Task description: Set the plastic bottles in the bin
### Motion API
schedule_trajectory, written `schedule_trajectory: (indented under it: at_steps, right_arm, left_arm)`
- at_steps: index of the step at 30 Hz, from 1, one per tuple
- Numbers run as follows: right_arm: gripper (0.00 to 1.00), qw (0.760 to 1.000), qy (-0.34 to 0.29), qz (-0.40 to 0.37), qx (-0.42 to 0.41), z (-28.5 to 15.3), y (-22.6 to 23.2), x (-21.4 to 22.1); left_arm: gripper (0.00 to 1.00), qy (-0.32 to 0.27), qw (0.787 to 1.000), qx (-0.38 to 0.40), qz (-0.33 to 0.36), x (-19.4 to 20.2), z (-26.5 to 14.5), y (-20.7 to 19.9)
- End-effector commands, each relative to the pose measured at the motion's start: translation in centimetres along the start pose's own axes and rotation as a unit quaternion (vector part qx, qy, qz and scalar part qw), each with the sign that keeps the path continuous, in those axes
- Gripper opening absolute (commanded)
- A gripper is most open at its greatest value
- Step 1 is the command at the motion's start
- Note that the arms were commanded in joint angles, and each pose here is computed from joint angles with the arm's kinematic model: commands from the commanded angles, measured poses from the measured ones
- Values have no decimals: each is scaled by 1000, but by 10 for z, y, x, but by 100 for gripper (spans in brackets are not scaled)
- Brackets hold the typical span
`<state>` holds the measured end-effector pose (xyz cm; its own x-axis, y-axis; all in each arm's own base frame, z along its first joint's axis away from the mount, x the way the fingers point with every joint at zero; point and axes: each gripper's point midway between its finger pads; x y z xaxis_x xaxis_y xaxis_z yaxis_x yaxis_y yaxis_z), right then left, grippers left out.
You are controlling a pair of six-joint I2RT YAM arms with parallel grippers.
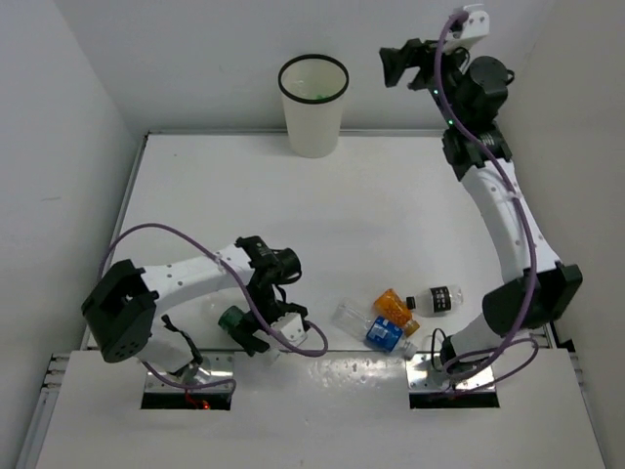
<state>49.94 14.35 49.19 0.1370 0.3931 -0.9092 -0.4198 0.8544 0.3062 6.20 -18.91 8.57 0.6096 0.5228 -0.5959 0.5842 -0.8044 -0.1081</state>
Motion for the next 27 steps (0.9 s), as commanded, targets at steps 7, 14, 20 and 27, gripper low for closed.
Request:
schedule_trajectory:
  at_steps: [7,14,20,27]
  right_arm:
    - [100,980,177,47,74,-90,-53,69]
    - [93,974,206,51,78,-122,-53,81]
    - [90,973,212,40,80,-144,-53,85]
    - [86,966,234,38,102,-174,-68,98]
  left_arm:
    - [97,146,985,0,-97,55,45,-2]
    - [80,203,971,-67,-106,85,59,21]
    - [32,206,965,-134,-92,91,42,48]
    - [0,130,933,-336,3,20,-104,156]
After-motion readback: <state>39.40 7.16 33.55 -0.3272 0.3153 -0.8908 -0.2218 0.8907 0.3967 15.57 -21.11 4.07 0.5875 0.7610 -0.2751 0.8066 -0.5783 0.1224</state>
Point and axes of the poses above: each gripper's point midway between its finger pads, its own z axis out along the fingers, its own y axis along the line the jaws close on, x = y × z, and after that the axes turned 14 degrees about z, right-handed
